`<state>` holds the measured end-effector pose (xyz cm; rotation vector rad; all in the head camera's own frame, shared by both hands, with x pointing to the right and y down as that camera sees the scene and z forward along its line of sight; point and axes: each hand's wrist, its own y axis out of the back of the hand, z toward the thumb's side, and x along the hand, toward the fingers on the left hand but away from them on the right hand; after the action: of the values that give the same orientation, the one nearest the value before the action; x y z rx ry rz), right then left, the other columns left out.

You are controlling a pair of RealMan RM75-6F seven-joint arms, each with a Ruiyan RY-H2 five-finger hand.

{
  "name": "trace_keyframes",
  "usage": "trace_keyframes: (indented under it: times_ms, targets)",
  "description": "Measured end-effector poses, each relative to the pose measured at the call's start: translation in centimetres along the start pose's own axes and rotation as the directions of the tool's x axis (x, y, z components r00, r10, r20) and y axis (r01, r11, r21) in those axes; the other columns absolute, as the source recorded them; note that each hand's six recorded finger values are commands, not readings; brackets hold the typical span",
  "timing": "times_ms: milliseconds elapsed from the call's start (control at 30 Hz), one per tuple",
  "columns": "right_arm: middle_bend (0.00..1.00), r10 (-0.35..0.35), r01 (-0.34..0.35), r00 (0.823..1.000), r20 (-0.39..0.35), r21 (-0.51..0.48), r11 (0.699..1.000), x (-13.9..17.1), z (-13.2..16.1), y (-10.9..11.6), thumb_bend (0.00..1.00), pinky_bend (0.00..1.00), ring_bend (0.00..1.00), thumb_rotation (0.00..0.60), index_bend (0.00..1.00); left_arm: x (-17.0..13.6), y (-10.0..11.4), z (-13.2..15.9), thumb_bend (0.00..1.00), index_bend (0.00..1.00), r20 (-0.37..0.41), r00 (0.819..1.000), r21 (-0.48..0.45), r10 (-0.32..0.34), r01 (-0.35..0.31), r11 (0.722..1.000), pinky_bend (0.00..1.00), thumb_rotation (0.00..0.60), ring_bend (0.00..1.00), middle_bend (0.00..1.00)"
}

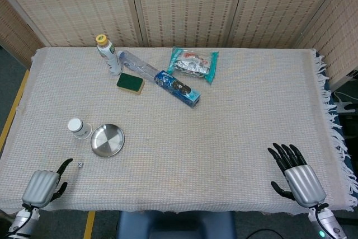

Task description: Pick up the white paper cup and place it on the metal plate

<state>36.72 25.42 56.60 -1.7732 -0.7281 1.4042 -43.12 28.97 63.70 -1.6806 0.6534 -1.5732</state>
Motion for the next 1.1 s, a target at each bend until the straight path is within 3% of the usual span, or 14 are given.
trace_keyframes:
  times_ms: [167, 400, 667, 1100]
  targets:
    - [0.00, -0.006, 0.006, 1.000, -0.013, -0.005, 1.000, 0.4, 0.3, 0.2, 0.19, 0.00, 0.00, 0.533, 0.00, 1.5, -1.2, 0.2, 0.41, 0.27, 0.005, 1.000, 0.026, -0.025, 0.025, 0.999, 0.99, 0.600, 1.00, 1.00]
    - [0.00, 0.030, -0.031, 0.999, 0.019, 0.003, 1.000, 0.3, -0.1, -0.4, 0.19, 0.00, 0.00, 0.533, 0.00, 3.0, -2.4, -0.3, 0.41, 0.32, -0.022, 0.999, 0.048, -0.039, 0.040, 0.998, 1.00, 0.600, 1.00, 1.00]
    - [0.00, 0.101, -0.102, 0.993, 0.054, 0.006, 0.995, 0.2, -0.3, -1.3, 0.19, 0.00, 0.00, 0.531, 0.00, 4.4, -2.8, 0.1, 0.40, 0.29, -0.015, 1.000, 0.053, -0.019, 0.019, 0.998, 1.00, 0.600, 1.00, 1.00]
    - [0.00, 0.128, -0.129, 0.989, 0.075, 0.009, 0.992, 0.1, -0.6, -1.4, 0.19, 0.00, 0.00, 0.532, 0.00, 6.3, -3.4, 0.5, 0.40, 0.37, -0.006, 1.000, 0.096, -0.021, 0.022, 0.995, 1.00, 0.600, 1.00, 1.00]
